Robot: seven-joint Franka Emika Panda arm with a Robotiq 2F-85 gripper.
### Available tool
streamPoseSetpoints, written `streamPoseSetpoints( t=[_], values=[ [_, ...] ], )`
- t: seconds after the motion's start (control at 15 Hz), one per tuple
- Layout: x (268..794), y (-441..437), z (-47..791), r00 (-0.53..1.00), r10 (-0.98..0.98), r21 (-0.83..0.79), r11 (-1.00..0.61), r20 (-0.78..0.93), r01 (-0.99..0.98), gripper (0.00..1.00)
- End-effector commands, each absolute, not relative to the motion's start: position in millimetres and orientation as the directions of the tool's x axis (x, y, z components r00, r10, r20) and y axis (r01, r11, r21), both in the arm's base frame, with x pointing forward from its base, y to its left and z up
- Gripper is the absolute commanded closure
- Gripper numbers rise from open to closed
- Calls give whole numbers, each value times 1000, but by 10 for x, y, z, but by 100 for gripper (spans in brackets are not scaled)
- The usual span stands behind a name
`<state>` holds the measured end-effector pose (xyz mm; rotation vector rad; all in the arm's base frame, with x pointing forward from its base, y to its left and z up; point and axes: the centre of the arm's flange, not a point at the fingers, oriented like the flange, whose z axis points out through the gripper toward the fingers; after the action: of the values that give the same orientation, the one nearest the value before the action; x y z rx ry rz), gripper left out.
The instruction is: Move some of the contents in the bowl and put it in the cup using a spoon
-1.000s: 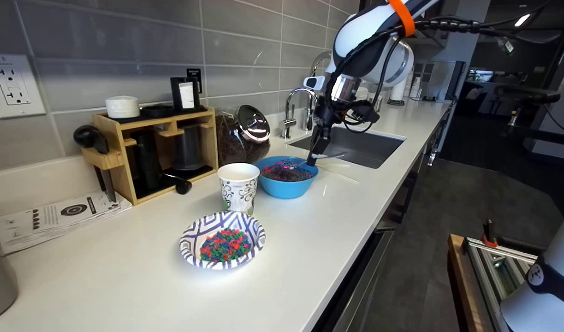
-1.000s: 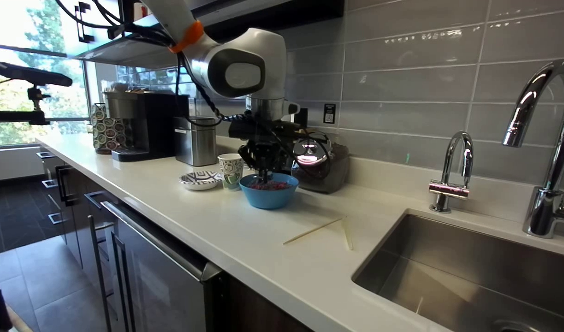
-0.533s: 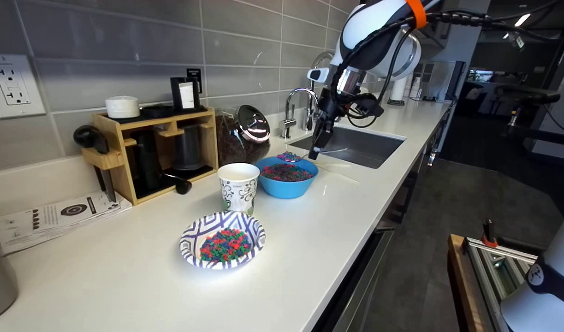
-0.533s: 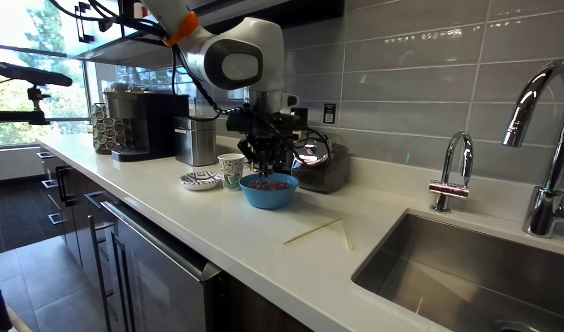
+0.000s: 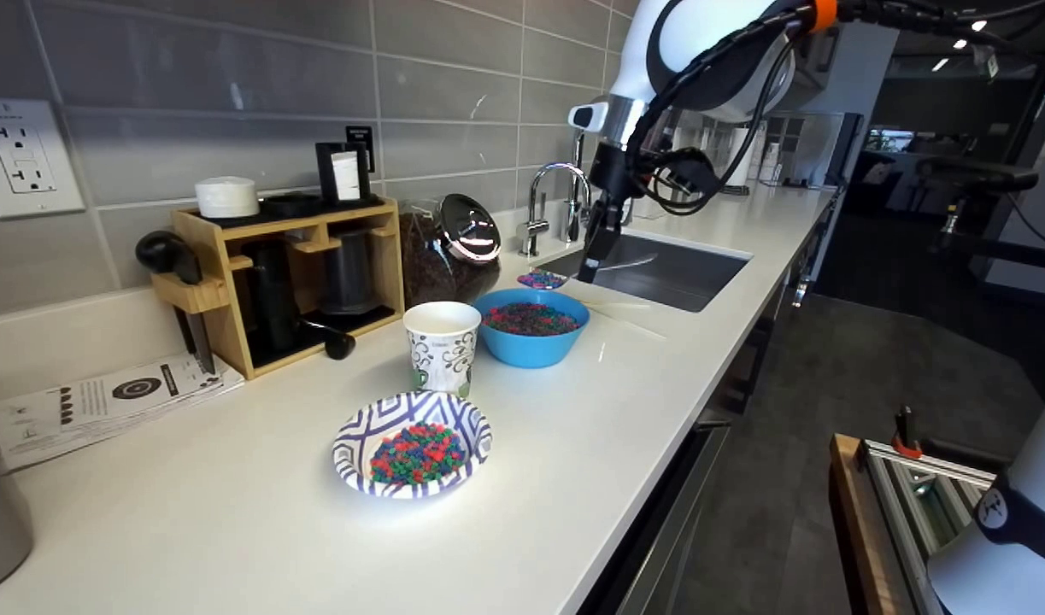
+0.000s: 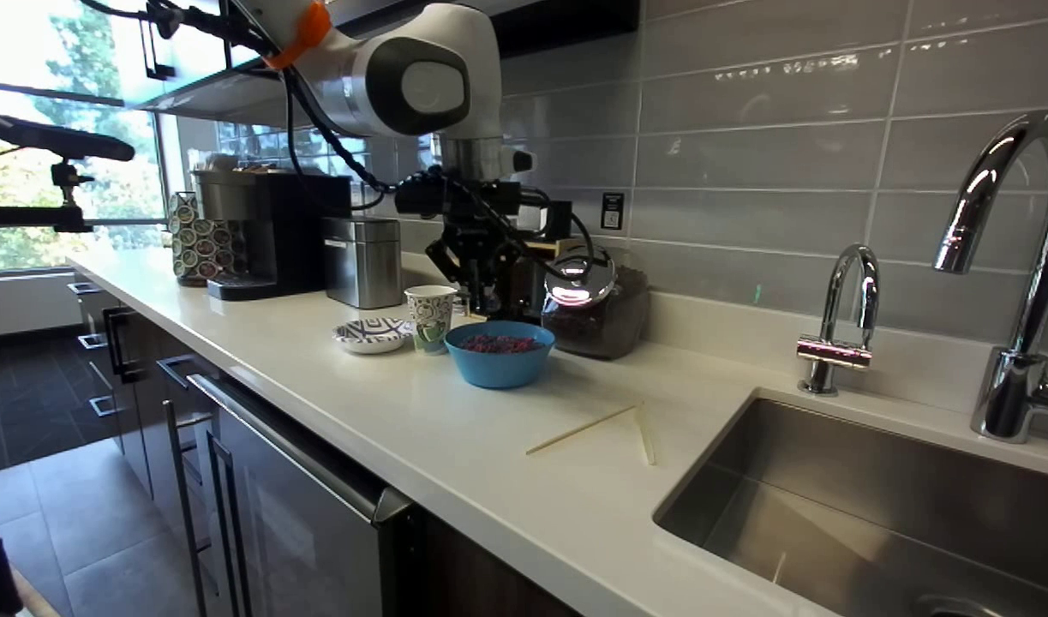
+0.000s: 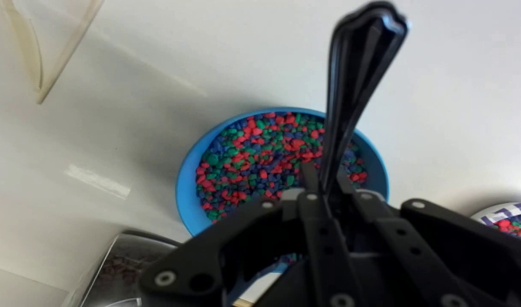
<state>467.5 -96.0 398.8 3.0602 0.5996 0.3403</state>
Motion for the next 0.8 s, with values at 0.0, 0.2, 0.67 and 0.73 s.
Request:
streamPoseSetpoints(
  t=[0.0, 0.2, 0.67, 0.73],
  values=[
    [4600, -697, 4166, 906, 383, 60, -924, 181, 379, 98],
    [4635, -509, 4263, 899, 403, 69, -915, 172, 397, 98],
    [4804, -58, 4521, 878, 452, 100, -892, 155, 441, 98],
    [4826, -14, 4551, 877, 456, 104, -889, 149, 445, 98]
  ],
)
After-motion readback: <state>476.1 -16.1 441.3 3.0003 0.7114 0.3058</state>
